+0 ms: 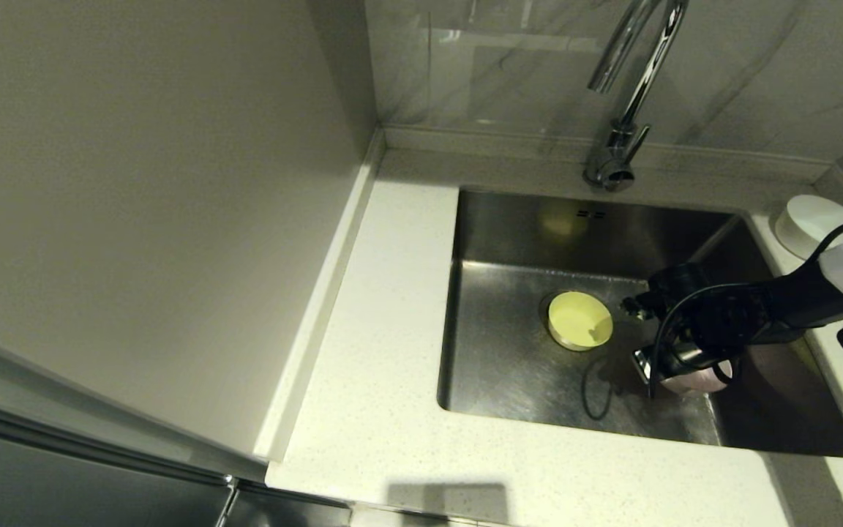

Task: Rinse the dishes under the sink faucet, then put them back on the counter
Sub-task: Put a bowl into the sink

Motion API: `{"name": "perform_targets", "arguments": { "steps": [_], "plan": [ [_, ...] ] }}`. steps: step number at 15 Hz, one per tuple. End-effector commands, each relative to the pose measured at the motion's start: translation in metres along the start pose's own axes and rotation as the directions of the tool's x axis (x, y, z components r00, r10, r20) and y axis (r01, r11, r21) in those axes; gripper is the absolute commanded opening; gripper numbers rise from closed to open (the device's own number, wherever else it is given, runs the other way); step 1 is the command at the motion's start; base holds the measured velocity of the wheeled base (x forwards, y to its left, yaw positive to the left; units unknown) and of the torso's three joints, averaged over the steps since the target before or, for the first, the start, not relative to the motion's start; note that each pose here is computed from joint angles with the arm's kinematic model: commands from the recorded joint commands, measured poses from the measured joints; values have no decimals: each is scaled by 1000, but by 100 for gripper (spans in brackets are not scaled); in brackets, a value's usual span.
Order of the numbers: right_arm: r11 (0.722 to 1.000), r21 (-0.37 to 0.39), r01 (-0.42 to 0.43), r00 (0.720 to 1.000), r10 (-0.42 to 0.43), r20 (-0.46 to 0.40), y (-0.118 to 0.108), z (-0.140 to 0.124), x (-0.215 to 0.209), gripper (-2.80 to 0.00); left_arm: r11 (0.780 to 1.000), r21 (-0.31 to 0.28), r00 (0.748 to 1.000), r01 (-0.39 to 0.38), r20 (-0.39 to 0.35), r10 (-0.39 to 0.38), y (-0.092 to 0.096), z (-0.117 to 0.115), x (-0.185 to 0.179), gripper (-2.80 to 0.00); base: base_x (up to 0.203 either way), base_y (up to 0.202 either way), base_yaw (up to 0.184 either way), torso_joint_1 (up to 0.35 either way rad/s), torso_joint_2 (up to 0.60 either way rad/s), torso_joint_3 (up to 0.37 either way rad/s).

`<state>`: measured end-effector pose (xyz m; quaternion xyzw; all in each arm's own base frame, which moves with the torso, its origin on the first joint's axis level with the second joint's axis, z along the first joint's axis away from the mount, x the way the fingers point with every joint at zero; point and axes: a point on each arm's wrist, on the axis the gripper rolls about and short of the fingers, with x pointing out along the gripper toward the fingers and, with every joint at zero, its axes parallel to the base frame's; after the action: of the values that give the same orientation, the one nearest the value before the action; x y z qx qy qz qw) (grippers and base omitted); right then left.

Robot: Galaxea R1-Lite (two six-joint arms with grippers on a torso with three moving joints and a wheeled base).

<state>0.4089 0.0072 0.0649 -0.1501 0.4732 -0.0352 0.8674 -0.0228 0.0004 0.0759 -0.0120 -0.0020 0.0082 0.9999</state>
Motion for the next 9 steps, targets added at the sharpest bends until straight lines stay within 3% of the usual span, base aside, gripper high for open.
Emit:
{"name": "perform_targets", "arguments": {
  "steps": [1,9],
  "plan": [
    [1000,-8,-5,1000,5,-30,5,-2,20,-280,1000,-1,1000,0,2,0,0,0,0,-280,0,0,0,0,0,0],
    [1000,2,8,1000,-9,26,5,11,35,-280,1000,-1,1000,0,2,0,0,0,0,-280,0,0,0,0,0,0]
  ]
}}
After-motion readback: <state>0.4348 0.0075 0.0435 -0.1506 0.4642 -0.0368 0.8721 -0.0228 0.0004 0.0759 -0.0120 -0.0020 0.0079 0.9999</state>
